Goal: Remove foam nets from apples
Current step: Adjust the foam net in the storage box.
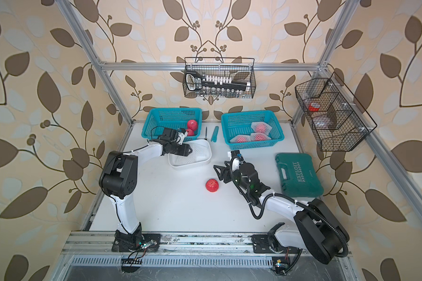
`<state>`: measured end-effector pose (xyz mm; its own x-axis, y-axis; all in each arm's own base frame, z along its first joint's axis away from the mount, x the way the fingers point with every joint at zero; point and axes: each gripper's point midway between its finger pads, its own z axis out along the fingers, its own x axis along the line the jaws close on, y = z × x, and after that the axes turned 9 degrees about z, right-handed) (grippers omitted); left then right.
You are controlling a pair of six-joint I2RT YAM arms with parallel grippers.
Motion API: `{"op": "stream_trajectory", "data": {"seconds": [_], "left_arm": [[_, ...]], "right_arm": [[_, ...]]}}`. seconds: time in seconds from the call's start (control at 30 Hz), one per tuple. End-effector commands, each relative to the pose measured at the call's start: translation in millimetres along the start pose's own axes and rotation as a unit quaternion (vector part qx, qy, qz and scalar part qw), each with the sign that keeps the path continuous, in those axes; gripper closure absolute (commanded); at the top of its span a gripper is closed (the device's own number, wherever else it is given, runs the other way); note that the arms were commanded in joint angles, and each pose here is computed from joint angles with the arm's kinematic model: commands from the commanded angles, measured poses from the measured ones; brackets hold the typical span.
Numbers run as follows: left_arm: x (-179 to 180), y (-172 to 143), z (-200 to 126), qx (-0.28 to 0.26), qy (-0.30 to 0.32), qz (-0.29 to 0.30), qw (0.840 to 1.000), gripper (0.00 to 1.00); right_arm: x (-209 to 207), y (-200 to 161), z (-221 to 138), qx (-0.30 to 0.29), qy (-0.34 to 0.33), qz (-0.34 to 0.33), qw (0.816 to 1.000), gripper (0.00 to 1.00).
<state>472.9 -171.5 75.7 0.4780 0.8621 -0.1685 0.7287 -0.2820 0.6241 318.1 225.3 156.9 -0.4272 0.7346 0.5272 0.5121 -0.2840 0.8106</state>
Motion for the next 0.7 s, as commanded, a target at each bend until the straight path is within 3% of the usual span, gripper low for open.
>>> {"op": "stream_trajectory", "data": {"seconds": [0.0, 0.5, 0.67], "left_arm": [[-7, 11, 1, 0.009, 0.013, 0.036, 0.999, 0.37], [3, -9, 20, 0.086, 0.051, 0.051, 0.994, 0.31], [6, -5, 17, 0.087, 0.061, 0.049, 0.993, 0.28]], "right_arm": [[3, 11, 0, -0.043, 0.011, -0.017, 0.999, 0.28], [-14, 19, -16, -0.077, -0.038, -0.024, 0.996, 0.19], [-16, 17, -12, -0.070, -0.042, -0.019, 0.996, 0.18]]}}
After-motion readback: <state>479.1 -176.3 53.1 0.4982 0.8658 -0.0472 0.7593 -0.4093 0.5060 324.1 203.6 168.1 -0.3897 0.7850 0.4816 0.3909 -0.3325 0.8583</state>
